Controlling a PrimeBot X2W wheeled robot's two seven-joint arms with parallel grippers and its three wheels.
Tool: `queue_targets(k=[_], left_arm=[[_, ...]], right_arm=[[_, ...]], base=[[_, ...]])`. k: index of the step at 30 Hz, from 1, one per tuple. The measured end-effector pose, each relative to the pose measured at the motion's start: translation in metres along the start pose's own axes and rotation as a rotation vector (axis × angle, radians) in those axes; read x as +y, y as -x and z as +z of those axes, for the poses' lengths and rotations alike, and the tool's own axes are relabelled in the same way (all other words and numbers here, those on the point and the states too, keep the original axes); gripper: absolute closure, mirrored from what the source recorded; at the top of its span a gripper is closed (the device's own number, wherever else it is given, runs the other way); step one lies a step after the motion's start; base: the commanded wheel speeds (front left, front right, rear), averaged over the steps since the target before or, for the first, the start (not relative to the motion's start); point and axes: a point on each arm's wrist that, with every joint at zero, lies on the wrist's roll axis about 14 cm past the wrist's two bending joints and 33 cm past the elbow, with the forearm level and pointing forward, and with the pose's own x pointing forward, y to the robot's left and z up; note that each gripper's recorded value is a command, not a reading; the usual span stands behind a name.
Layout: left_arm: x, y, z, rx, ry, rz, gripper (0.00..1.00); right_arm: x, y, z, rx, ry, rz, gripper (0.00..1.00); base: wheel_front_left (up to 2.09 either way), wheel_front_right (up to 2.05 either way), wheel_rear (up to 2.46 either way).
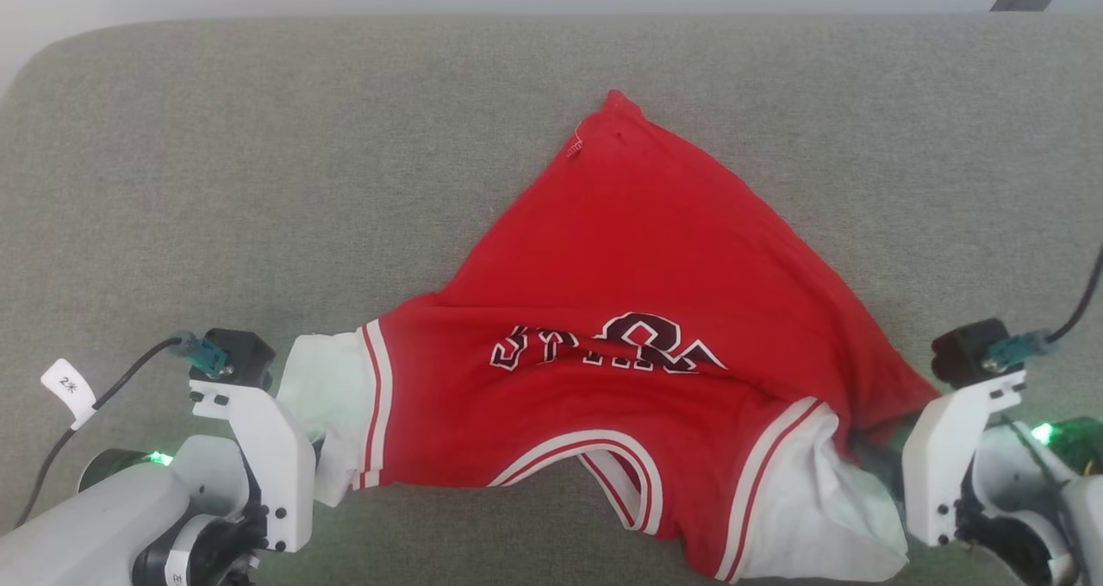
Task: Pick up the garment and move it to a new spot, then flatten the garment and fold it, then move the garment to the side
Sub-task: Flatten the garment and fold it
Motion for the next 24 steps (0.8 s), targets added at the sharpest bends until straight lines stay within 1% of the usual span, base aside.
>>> queue_targets(k=[7, 14, 18, 24], left_arm=[[0.001, 0.004, -0.002, -0.006, 0.009, 0.002, 1.0], [0.002, 0.006, -0.008, -0.007, 0.029, 0.004, 1.0], [0.002, 0.007, -0.01, -0.012, 0.044, 0.001, 1.0], [0.004, 0.006, -0.012, -0.017, 0.065, -0.001, 1.0]], right_arm=[[0.01, 0.022, 0.063, -0.176, 0.07, 0.009, 0.0], [0.04, 0.026, 0.132, -0.313, 0.194, 0.059, 0.0], [0.057, 0.011, 0.169, -0.375, 0.235, 0.093, 0.0], [0.082, -0.031, 0.208, -0.367, 0.323, 0.139, 0.0]], base=[[0.0, 0.0, 0.0], [0.0, 0.0, 0.0], [0.0, 0.0, 0.0], [0.0, 0.0, 0.0]])
